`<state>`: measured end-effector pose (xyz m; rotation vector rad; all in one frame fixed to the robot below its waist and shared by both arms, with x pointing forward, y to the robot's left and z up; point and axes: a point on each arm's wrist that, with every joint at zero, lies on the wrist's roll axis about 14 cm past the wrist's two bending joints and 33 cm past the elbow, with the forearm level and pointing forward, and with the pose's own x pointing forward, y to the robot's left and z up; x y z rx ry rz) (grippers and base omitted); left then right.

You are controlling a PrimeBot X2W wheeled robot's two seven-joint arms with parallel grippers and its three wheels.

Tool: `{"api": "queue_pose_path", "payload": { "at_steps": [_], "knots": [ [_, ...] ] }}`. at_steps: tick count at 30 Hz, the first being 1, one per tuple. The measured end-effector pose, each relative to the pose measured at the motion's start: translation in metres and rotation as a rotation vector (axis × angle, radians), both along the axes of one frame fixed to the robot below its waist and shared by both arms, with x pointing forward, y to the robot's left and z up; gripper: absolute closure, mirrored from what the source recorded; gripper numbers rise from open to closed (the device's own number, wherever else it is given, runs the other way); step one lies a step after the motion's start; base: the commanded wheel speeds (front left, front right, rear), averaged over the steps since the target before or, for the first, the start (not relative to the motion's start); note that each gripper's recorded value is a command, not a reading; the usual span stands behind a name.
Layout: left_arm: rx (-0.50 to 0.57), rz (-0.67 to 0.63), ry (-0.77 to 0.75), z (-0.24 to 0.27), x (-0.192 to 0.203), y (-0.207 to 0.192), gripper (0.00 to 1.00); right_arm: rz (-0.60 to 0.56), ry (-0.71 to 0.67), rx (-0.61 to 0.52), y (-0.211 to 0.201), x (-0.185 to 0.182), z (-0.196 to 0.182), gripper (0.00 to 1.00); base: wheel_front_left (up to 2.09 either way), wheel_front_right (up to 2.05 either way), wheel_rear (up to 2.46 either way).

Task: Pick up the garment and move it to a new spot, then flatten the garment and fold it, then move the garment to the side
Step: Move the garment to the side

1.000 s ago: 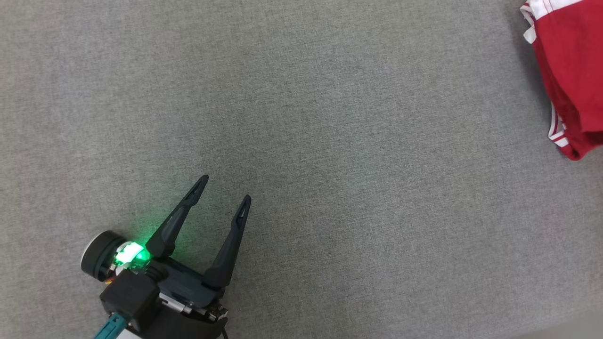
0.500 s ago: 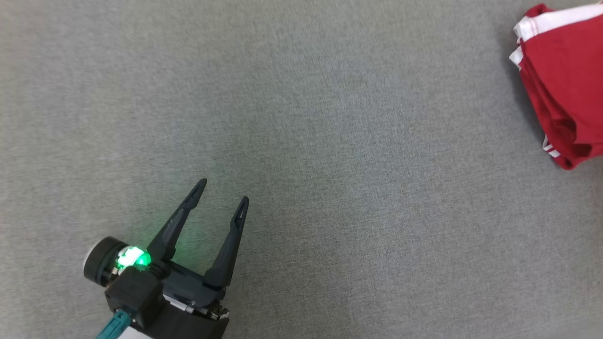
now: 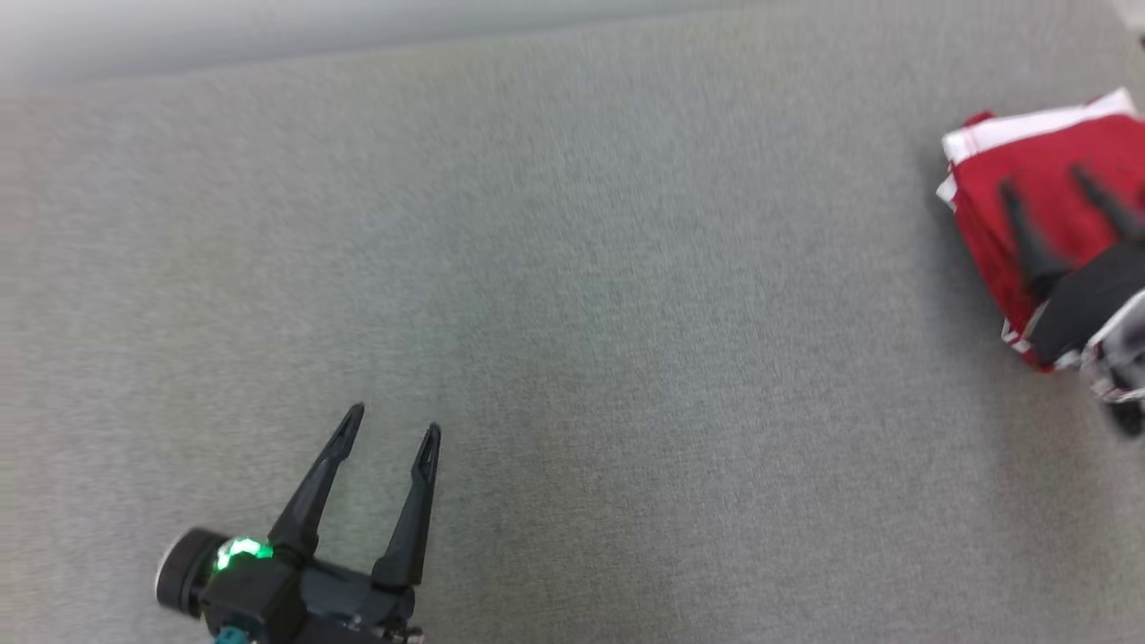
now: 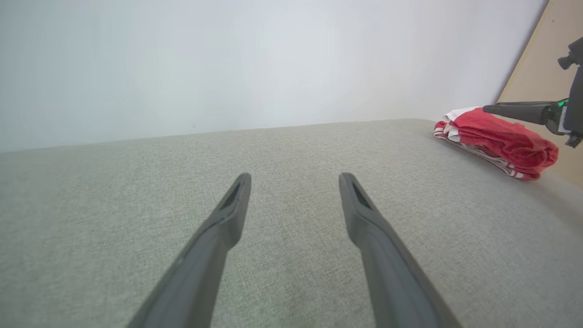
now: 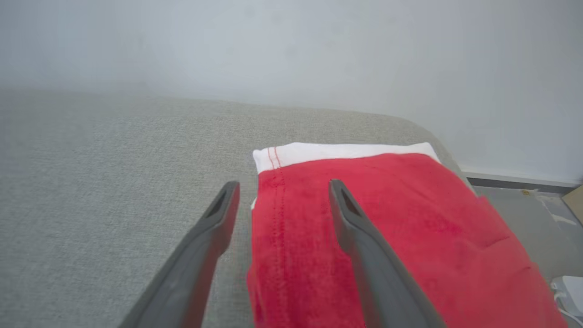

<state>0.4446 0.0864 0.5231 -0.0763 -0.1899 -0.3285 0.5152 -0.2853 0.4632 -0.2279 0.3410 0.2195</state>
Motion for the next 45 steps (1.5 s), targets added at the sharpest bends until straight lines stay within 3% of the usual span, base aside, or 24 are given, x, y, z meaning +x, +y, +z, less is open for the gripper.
{"api": "queue_pose_path", "payload": {
  "at_steps": [6,13,22,28,34,40,45],
  "knots": [
    [0.019,0.062,0.028,-0.001,-0.019,0.015,0.0,0.047,0.013,0.135,0.058,-0.021,-0.012,0.0,0.0,0.0,0.0],
    [-0.007,0.152,0.046,0.003,-0.036,0.036,0.0,0.107,-0.064,0.257,0.114,-0.037,0.011,0.0,0.0,0.0,0.0],
    [-0.052,0.253,0.033,0.014,-0.064,0.058,0.0,0.186,-0.197,0.292,0.155,-0.086,0.034,0.0,0.0,0.0,0.0],
    [-0.066,0.298,-0.014,0.03,-0.081,0.068,0.0,0.207,-0.376,0.264,0.163,-0.117,0.071,0.0,0.0,0.0,0.0],
    [-0.061,0.343,-0.089,0.052,-0.1,0.077,0.0,0.147,-0.518,0.279,0.151,-0.153,0.099,0.0,0.0,0.0,0.0],
    [-0.073,0.346,-0.132,0.064,-0.115,0.084,0.0,0.104,-0.578,0.308,0.143,-0.177,0.111,0.0,0.0,0.0,0.0],
    [-0.069,0.319,-0.129,0.061,-0.13,0.083,0.0,0.088,-0.524,0.337,0.148,-0.203,0.089,0.0,0.0,0.0,0.0]
  ]
}}
